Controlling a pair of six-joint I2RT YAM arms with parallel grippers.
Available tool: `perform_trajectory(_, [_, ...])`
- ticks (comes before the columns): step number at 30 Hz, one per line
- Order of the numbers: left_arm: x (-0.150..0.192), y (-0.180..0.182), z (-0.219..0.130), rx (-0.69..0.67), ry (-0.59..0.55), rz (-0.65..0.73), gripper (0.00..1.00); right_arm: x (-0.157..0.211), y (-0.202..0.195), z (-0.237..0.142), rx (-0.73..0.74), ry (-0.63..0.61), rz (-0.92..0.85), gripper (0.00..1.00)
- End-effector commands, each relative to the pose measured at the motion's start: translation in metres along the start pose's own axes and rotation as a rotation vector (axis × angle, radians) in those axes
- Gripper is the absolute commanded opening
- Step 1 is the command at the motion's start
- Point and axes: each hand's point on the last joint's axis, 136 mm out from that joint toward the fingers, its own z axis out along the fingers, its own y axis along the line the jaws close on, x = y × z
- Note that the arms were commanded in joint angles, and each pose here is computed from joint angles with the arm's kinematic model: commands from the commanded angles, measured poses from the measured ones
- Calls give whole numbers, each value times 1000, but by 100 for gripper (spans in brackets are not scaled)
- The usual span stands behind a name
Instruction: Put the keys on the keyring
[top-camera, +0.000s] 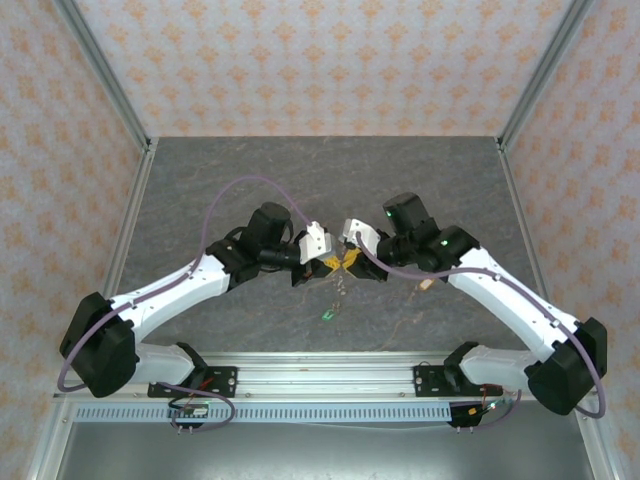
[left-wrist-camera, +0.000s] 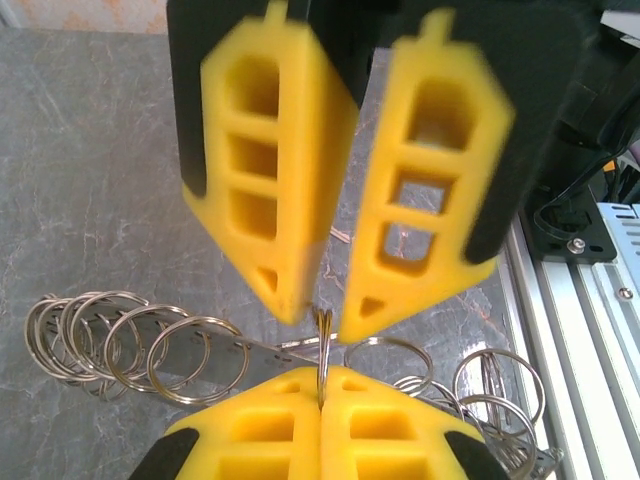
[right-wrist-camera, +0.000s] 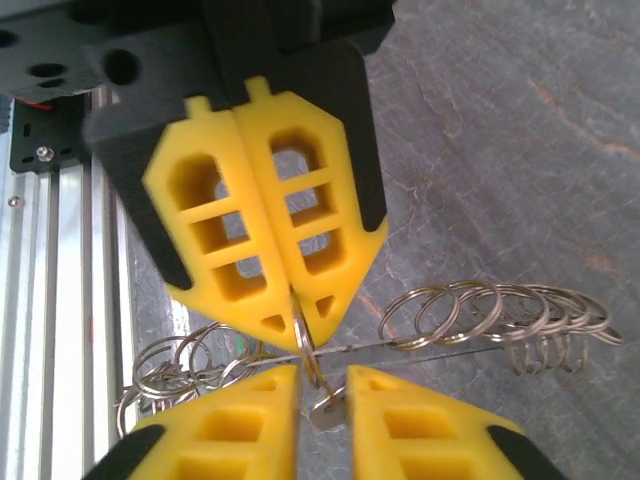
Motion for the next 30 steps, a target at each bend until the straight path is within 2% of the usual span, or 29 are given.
perform_trajectory(1, [-20, -3, -7, 5, -100, 7, 0, -1, 1, -6, 24, -27, -67, 23])
perform_trajectory(8, [-24, -10, -9, 45, -127, 5, 0, -9, 5, -6, 24, -110, -133, 24])
perform_trajectory(15, [-25, -15, -10, 72, -126, 12, 0, -12, 2, -2, 27, -132, -142, 23])
perform_trajectory(18, [-25, -15, -10, 75, -125, 12, 0, -13, 3, -1, 17, -140, -135, 16])
perform_trajectory(26, [-29, -13, -11, 75, -138, 13, 0, -12, 5, 4, -16, -141, -111, 12])
perform_trajectory(29, [-28, -12, -10, 68, -132, 11, 0, -14, 4, 4, -24, -133, -86, 4])
perform_trajectory(30, [-26, -10, -9, 55, -123, 9, 3, -15, 4, 3, -28, -123, -76, 0])
